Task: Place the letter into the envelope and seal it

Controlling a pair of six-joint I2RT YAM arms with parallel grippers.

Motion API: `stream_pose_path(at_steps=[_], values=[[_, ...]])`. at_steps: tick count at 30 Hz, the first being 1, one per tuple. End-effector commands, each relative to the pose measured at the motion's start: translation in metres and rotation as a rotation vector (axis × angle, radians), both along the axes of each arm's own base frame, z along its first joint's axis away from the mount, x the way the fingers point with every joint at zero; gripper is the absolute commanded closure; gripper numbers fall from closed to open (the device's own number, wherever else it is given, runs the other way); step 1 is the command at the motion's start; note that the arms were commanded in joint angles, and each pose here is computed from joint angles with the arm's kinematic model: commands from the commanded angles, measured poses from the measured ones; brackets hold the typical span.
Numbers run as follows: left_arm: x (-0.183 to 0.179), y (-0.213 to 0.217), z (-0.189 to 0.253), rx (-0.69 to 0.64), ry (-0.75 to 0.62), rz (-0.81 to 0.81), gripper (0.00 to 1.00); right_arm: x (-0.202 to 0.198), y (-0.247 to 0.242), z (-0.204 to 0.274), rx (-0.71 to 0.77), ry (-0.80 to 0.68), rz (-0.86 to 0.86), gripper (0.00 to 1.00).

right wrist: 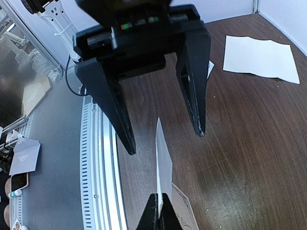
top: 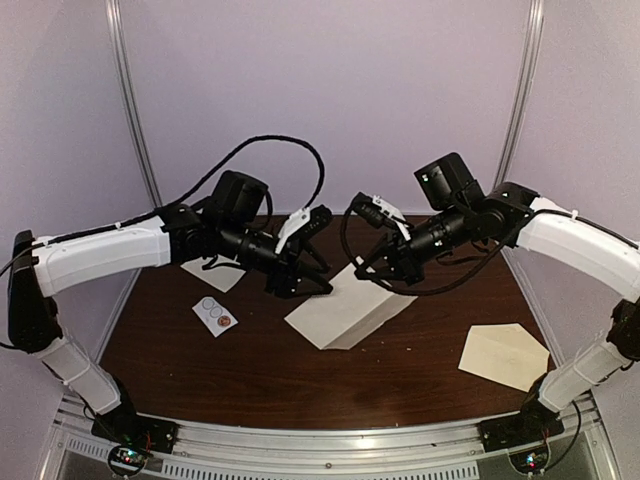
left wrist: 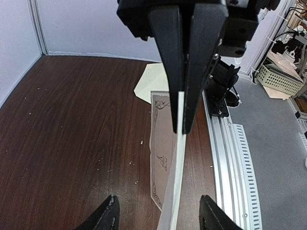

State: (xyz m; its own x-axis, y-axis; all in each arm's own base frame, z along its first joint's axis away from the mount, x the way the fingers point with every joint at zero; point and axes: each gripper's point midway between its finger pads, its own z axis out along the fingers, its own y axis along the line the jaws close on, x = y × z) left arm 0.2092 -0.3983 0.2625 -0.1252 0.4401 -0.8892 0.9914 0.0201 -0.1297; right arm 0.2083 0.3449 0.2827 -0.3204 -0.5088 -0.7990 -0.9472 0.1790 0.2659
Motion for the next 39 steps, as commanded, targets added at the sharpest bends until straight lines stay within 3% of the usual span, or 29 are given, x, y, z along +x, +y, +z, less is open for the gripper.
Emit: stream_pose_path(at_steps=[1, 4, 5, 8, 9, 10, 11, 13, 16, 18, 22, 25, 29, 39], values=[[-0.004, -0.016, -0.009, -0.005, 0.039, -0.026, 0.43, -0.001, 0.007, 0.014, 0.041, -0.034, 0.031, 1.00], [-0.008, -0.020, -0.021, 0.013, 0.069, -0.045, 0.45, 0.000, 0.008, 0.012, 0.035, -0.031, 0.034, 1.00], [-0.011, -0.021, -0.024, 0.012, 0.087, -0.064, 0.51, 0.000, 0.008, 0.012, 0.034, -0.031, 0.034, 1.00], [-0.018, -0.024, -0.031, 0.019, 0.124, -0.096, 0.88, 0.004, 0.010, 0.014, 0.033, -0.038, 0.027, 1.00], [-0.019, -0.024, -0.032, 0.021, 0.131, -0.103, 0.97, 0.007, 0.010, 0.015, 0.031, -0.044, 0.012, 1.00], [-0.020, -0.024, -0.032, 0.020, 0.131, -0.107, 1.00, 0.013, 0.010, 0.016, 0.030, -0.057, -0.015, 1.00], [-0.021, -0.023, -0.032, 0.021, 0.132, -0.109, 1.00, 0.020, 0.010, 0.018, 0.030, -0.072, -0.051, 0.95], [-0.020, -0.021, -0.027, 0.009, 0.123, -0.096, 1.00, 0.033, 0.007, 0.024, 0.038, -0.108, -0.131, 0.61], [-0.005, -0.012, -0.014, -0.038, 0.114, -0.032, 1.00, 0.065, -0.010, 0.040, 0.064, -0.184, -0.329, 0.31], [0.016, 0.002, -0.001, -0.088, 0.119, 0.047, 1.00, 0.085, -0.027, 0.054, 0.110, -0.225, -0.450, 0.19], [0.061, 0.040, 0.020, -0.193, 0.104, 0.253, 1.00, 0.110, -0.060, 0.088, 0.277, -0.232, -0.689, 0.06], [0.074, 0.055, 0.032, -0.253, 0.046, 0.367, 1.00, 0.118, -0.074, 0.102, 0.424, -0.171, -0.834, 0.04], [0.073, 0.066, 0.044, -0.311, 0.002, 0.418, 1.00, 0.102, -0.057, 0.102, 0.594, -0.065, -0.779, 0.08], [0.060, 0.068, 0.054, -0.349, -0.004, 0.374, 1.00, 0.054, 0.032, 0.067, 0.601, 0.045, -0.536, 0.12]])
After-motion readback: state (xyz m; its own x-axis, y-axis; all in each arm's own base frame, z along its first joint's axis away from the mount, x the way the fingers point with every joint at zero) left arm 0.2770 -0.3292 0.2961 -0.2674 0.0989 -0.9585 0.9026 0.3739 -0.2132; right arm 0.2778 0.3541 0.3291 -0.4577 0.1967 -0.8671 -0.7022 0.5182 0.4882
